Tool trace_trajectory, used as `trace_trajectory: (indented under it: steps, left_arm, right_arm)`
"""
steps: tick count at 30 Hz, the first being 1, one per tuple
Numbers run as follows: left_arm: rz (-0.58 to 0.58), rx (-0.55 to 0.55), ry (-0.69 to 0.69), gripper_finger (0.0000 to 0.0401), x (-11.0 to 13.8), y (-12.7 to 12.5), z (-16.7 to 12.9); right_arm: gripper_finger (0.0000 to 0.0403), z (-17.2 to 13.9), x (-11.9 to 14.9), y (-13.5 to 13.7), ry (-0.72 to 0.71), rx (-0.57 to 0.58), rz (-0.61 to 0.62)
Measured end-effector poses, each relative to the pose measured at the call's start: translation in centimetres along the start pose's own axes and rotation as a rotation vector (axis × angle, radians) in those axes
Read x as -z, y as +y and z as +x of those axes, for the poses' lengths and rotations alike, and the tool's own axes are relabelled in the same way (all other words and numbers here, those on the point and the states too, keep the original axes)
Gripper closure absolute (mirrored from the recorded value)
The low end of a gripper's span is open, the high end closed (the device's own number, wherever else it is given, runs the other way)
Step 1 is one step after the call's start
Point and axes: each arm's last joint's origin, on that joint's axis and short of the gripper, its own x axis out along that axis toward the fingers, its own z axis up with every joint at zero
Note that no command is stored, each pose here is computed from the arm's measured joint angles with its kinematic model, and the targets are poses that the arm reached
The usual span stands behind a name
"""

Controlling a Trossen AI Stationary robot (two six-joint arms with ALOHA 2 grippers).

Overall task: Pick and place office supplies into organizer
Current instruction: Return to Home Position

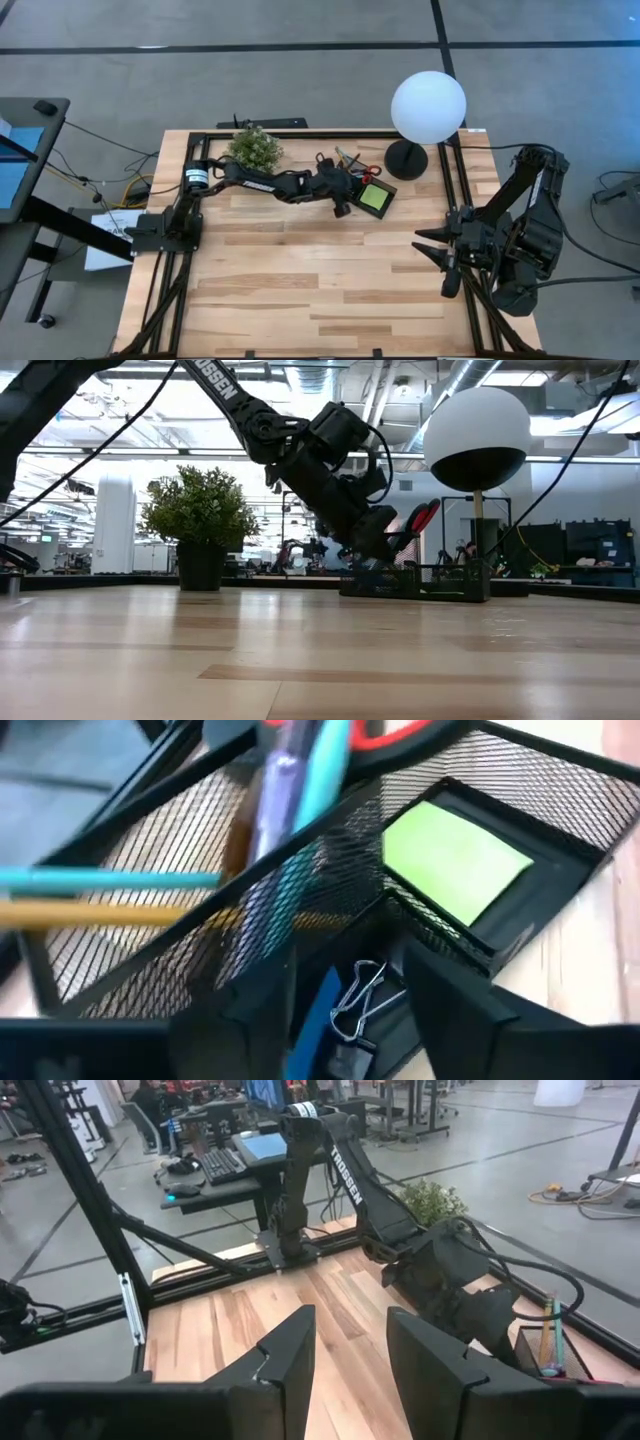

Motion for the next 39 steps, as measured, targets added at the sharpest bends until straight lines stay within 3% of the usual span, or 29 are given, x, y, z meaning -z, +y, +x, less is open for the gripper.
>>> trace_trajectory:
  steps: [4,8,11,15,19,24,29,31,34,39]
  left_arm:
    - [-0.073,-0.004,0.070,0.0204,-1.9,-0.1,-1.4]
    - [-0.109,0.011,0.192,0.0208,-6.5,0.7,-6.3]
    - [-0.099,0.002,0.189,0.0217,-10.0,1.6,-11.3]
    - [-0.119,0.047,0.039,0.0226,-14.2,3.6,-20.2]
    - [-0.182,0.093,-0.078,0.0230,-15.1,5.6,-29.3]
    - [-0.286,0.171,-0.158,0.0230,-12.3,8.2,-40.5]
    - [-0.309,0.461,-0.207,0.0231,-6.8,8.5,-46.7]
    - [-0.323,0.538,-0.296,0.0231,-4.6,8.3,-47.1]
    - [-0.317,0.562,-0.452,0.0231,-0.9,7.8,-45.9]
    - [-0.431,0.621,-0.641,0.0231,5.2,7.3,-43.0]
  right_arm:
    - [0.0284,-0.1,-0.1,-0.3,-0.001,0.000,0.001]
    - [0.0284,-1.2,-1.2,-1.6,-0.004,-0.041,0.023]
    - [0.0284,-2.8,-2.8,-3.2,-0.013,-0.110,0.027]
    - [0.0284,-4.5,-4.4,-5.9,-0.029,-0.197,0.008]
    - [0.0284,-5.0,-5.4,-8.7,-0.041,-0.227,0.021]
    - [0.0284,-4.7,-4.7,-10.5,-0.005,-0.243,0.149]
    - [0.0284,-2.0,1.3,-6.4,-0.063,-0.136,0.233]
    - [0.0284,-1.0,4.0,-5.5,-0.130,-0.067,0.220]
    - [0.0284,-0.2,6.3,-6.0,-0.183,-0.005,0.219]
    - [0.0284,1.5,5.7,-7.9,-0.200,0.109,0.242]
